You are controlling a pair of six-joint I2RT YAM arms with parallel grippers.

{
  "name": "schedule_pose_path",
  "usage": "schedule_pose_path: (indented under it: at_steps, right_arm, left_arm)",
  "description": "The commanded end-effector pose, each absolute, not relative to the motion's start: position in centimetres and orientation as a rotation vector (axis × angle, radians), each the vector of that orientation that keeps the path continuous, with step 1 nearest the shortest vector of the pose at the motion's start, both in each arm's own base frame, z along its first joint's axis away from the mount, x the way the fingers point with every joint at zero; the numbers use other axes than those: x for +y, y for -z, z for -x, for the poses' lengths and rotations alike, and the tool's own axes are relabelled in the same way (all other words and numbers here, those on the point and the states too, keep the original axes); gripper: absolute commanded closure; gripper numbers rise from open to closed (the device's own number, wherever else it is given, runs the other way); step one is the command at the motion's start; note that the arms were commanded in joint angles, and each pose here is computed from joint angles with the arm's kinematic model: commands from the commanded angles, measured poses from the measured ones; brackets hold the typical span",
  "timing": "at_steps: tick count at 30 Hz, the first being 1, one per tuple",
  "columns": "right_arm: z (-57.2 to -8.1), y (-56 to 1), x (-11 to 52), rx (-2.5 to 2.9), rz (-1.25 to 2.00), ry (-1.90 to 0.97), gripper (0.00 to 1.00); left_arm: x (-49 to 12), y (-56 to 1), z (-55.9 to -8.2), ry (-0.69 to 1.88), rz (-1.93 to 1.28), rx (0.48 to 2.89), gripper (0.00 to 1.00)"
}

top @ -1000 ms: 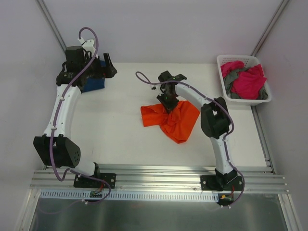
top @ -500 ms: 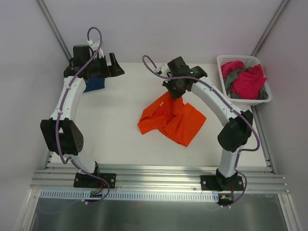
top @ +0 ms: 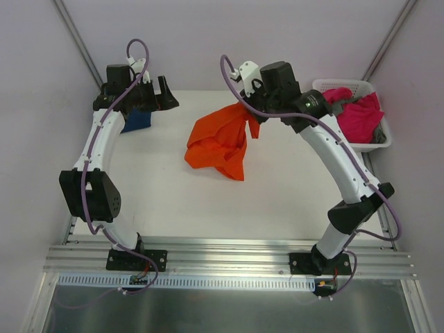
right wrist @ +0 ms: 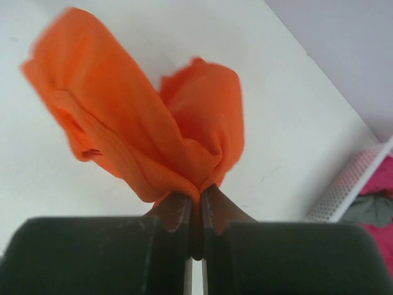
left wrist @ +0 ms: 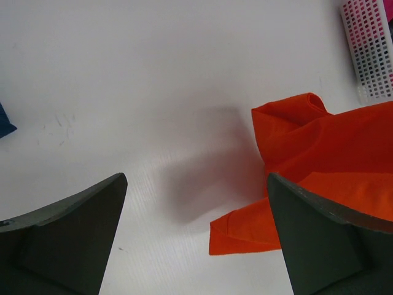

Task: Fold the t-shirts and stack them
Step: Flatten the tshirt out

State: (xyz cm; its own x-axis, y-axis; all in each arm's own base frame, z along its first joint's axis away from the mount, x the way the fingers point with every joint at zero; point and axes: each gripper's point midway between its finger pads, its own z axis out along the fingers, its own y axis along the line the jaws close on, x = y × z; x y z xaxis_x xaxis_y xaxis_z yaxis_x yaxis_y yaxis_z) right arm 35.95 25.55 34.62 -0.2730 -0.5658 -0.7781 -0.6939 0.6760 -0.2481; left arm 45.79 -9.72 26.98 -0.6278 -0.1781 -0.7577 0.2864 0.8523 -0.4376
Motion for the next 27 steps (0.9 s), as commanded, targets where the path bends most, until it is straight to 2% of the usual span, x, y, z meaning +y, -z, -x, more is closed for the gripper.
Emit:
schedule_pose_path:
  at_steps: [1,2,6,14,15,16,17,18,23,25,27]
  right_arm:
    - [-39.9,-30.1,20.3,2.095,0.949,0.034,0.99]
    - [-41.6,-27.6,17.8,2.19,0.886,0.075,0.99]
    - [-42.9,-20.7,11.6,2.429,0.76,0.174,0.99]
    - [-41.4,-15.4,7.7,2.637,0.646,0.184,0.98]
    - [-41.1,-15.2,7.9,2.648,0.639,0.161,0.87]
    - [-41.0,-15.3,8.2,2.65,0.631,0.145,0.68]
    - [-41.0,-15.5,8.5,2.644,0.617,0.135,0.25]
    - [-41.2,-16.1,8.8,2.626,0.604,0.13,0.01]
    - [-42.1,-20.1,14.0,2.463,0.709,0.04,0.03]
    - [-41.5,-19.7,16.5,2.448,0.789,-0.026,0.04]
    - [-41.1,-18.9,18.1,2.455,0.843,-0.064,0.13]
  left_arm:
    - [-9.9,-32.6,-45.3,0.586,-0.182,1.995,0.01]
    - [-10.2,-33.0,-45.1,0.578,-0.203,1.984,0.01]
    - [-10.5,-33.7,-44.3,0.574,-0.22,1.965,0.01]
    - [-10.1,-33.1,-43.5,0.546,-0.23,1.975,0.01]
    - [-10.2,-33.0,-43.5,0.549,-0.232,1.978,0.01]
    - [-10.2,-32.9,-43.5,0.553,-0.23,1.978,0.01]
    - [-10.2,-32.7,-43.6,0.559,-0.228,1.984,0.01]
    - [-10.3,-32.8,-43.7,0.563,-0.228,1.983,0.01]
    - [-10.5,-32.6,-44.0,0.585,-0.217,1.991,0.01]
    - [-10.7,-32.8,-44.1,0.595,-0.215,1.987,0.01]
    - [-10.7,-32.9,-44.1,0.601,-0.209,1.986,0.01]
